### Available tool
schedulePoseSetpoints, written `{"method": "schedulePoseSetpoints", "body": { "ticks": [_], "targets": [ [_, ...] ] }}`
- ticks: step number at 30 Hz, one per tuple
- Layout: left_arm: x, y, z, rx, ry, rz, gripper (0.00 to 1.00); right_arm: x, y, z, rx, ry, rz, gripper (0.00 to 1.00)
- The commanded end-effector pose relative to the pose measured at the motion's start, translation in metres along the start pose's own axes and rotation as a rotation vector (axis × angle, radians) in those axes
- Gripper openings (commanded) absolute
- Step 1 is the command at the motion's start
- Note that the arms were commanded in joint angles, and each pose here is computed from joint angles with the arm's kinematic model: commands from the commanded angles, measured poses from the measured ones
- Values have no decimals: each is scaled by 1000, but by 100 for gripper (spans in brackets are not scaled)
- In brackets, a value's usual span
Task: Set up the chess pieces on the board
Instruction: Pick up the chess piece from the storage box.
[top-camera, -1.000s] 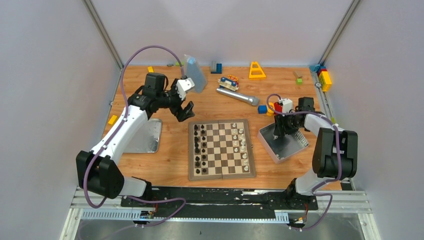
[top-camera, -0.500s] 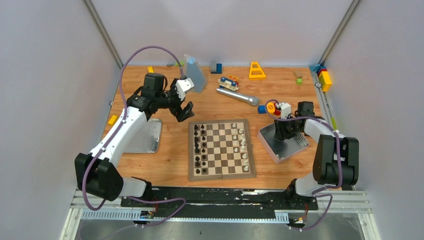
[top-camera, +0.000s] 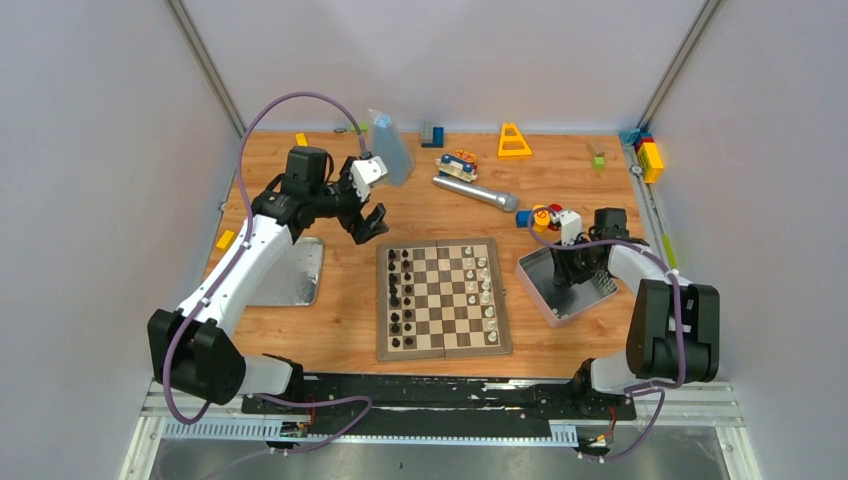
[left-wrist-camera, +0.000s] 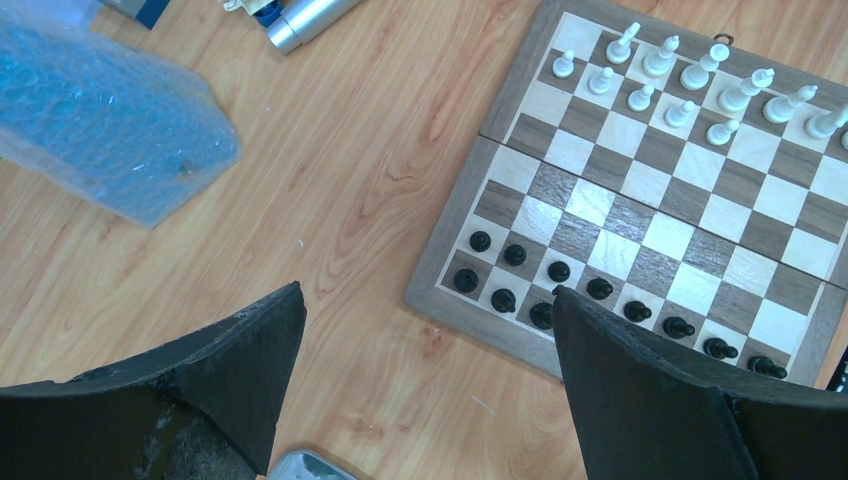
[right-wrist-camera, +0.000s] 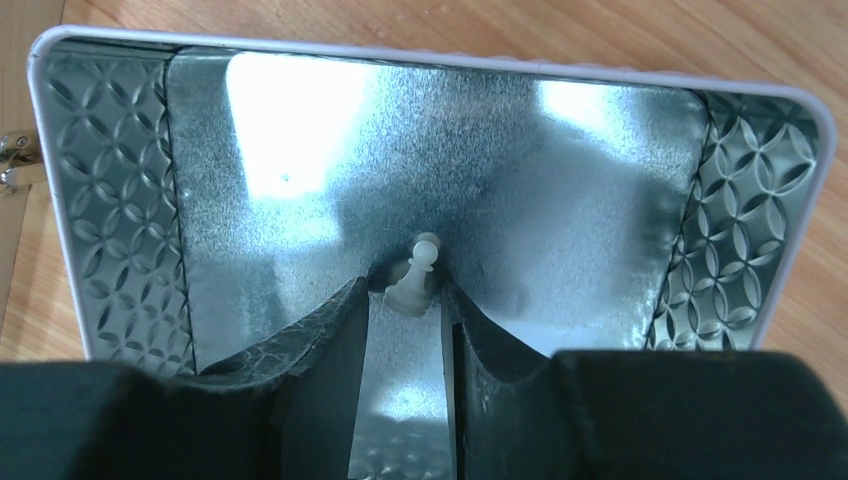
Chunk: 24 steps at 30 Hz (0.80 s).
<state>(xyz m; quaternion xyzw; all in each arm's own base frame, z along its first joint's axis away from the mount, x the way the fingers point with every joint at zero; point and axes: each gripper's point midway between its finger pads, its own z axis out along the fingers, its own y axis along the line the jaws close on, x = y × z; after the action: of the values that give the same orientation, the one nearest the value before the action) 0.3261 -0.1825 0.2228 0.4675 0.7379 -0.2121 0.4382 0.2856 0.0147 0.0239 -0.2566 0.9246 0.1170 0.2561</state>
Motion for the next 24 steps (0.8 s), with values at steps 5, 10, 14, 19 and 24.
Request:
{"method": "schedulePoseSetpoints", "body": {
  "ticks": [5,10,14,19,24],
  "targets": [
    [-14,-1,-9,-8,-55,38,100,4,-7,-2,60,5,-31,32],
    [-14,-1,-8,-4,-57,38,100,4,-9,0,71,3,-19,24],
    [-14,-1,-7,0,-58,41,100,2,-11,-1,78,0,-19,17],
    [-19,-5,-6,32,-80,53,100,-6,-13,-8,90,-21,-53,11],
    [-32,-17,-3,119,-136,55,96,-37,4,-33,8,-121,-122,9]
  ]
}}
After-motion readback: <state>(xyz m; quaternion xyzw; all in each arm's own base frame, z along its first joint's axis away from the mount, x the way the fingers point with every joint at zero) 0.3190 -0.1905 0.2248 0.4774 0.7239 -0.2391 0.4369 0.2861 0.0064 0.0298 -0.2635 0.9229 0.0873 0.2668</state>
